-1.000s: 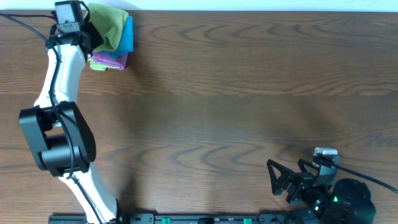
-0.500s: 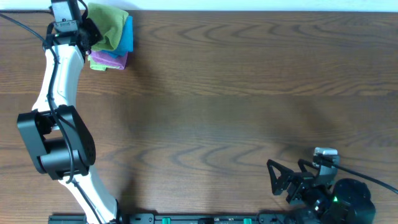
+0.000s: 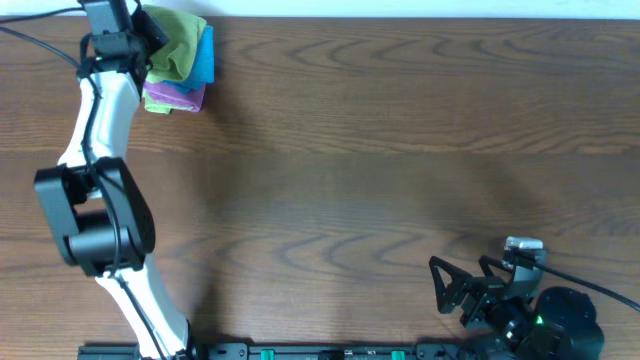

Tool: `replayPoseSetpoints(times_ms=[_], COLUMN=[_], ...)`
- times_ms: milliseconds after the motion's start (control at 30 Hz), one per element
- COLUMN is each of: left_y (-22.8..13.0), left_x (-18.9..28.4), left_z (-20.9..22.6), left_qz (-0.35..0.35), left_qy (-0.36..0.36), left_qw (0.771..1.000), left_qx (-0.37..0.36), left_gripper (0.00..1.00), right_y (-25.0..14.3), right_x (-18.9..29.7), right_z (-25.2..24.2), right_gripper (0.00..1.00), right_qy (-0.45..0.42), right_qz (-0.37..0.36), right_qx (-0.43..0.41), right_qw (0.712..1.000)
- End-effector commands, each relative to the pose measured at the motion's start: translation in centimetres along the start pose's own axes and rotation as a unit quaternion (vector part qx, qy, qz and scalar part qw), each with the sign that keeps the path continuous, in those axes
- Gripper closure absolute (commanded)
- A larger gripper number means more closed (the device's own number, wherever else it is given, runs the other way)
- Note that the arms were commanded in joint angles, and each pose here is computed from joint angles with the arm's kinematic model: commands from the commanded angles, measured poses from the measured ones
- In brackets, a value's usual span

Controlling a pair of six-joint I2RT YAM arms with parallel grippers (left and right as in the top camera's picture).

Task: Fold the cloth
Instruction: 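Lower the green cloth onto the stack top and adjust it with the left gripper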

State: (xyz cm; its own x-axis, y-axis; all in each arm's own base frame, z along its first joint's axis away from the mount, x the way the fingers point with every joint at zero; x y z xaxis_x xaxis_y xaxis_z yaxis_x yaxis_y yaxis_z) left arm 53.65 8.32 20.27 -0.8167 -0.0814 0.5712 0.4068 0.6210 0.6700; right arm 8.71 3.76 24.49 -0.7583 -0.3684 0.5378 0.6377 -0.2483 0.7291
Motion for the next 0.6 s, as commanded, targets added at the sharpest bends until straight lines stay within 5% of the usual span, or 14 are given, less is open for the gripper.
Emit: replayPoseSetpoints(times_ms=[0,567], left_y=[-1.5,-3.6], left_x=[-2.2,-3.3], left_z=[0.4,1.2], left_qz=[0.022,0.060], left_qy=[-0.003,0.013], left_qw=[0.999,0.998], left_qx=[0.027,0.025], left_gripper=[0.94,0.94], right_y=[-0.1,-0.1], right_x=[0.0,0.0], right_z=[-0.1,-0.1], right_gripper=[0.01,0.01], right_qy=[-0.001,-0.001], right_qz=[0.000,0.000], right_qx=[-0.009,-0.009], right_qw=[1.000,1.000])
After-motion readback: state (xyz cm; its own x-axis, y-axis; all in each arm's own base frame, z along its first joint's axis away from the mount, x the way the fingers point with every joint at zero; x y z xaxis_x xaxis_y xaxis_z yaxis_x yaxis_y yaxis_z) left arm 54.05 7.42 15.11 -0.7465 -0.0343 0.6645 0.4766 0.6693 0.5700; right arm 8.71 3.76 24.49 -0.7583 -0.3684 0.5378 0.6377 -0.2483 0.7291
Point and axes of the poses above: each gripper's point midway between its finger pads, its own x axis back along the fingers, its own z axis along the line the jaws close on, y = z × x, the point moved 8 cm from there along x, back along the fingers, and after that the axes turned 4 degrees about x, right-handed, at the moved point
